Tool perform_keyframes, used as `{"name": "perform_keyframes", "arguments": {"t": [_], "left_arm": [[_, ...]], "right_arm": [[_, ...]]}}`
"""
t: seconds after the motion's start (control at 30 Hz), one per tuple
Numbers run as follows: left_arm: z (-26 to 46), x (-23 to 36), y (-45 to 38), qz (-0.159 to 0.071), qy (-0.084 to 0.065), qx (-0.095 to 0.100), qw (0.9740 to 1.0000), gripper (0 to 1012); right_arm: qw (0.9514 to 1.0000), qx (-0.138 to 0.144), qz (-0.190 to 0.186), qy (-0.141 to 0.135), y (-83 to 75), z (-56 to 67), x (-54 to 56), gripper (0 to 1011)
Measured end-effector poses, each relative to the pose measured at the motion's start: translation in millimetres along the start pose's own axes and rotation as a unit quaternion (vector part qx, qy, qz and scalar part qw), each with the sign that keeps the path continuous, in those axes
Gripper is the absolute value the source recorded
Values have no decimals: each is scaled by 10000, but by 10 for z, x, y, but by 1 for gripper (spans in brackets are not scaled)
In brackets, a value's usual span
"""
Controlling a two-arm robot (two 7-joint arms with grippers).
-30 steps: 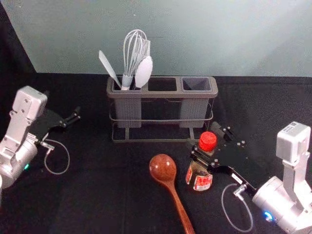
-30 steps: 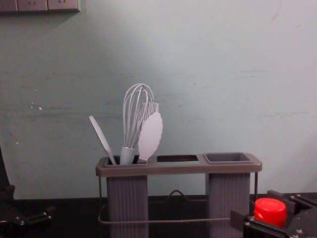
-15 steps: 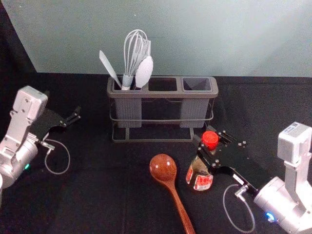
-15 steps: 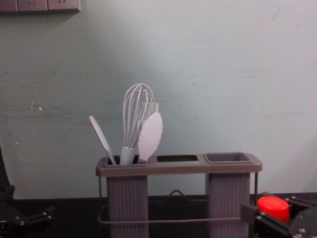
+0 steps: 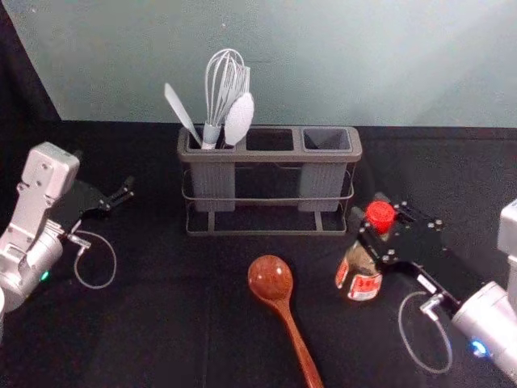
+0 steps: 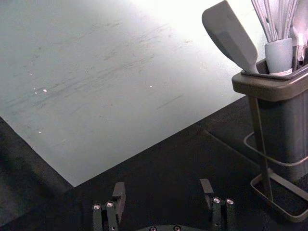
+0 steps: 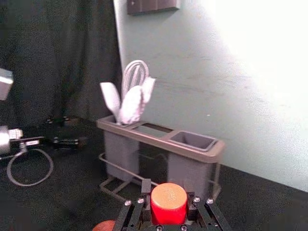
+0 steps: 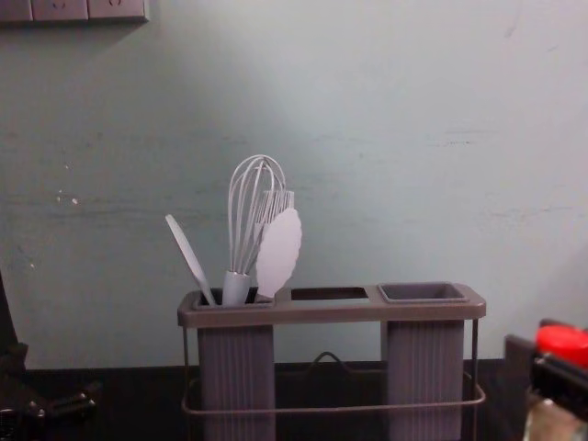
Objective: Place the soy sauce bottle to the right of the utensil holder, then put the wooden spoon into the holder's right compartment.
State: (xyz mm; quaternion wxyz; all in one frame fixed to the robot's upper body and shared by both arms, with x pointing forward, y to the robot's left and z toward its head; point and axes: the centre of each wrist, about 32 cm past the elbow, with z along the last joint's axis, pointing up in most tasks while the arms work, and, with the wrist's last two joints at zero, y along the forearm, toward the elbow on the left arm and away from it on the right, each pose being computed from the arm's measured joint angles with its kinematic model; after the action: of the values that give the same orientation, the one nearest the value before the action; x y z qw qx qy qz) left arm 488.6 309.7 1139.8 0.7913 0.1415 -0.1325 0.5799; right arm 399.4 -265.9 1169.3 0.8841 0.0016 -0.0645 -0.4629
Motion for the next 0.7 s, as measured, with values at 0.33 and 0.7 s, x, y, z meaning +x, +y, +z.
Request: {"name": "perform_keyframes", "arguments": {"t": [0.33,0.7], "left_arm": [[0,0,0,0,0,0,10000,1011],[0,0,0,0,0,0,10000,1011]], "right_arm": [[9994,-108,-325,-110,6,1,228,392],[9984,-144,-508,-202,140,-5,405,392]]}}
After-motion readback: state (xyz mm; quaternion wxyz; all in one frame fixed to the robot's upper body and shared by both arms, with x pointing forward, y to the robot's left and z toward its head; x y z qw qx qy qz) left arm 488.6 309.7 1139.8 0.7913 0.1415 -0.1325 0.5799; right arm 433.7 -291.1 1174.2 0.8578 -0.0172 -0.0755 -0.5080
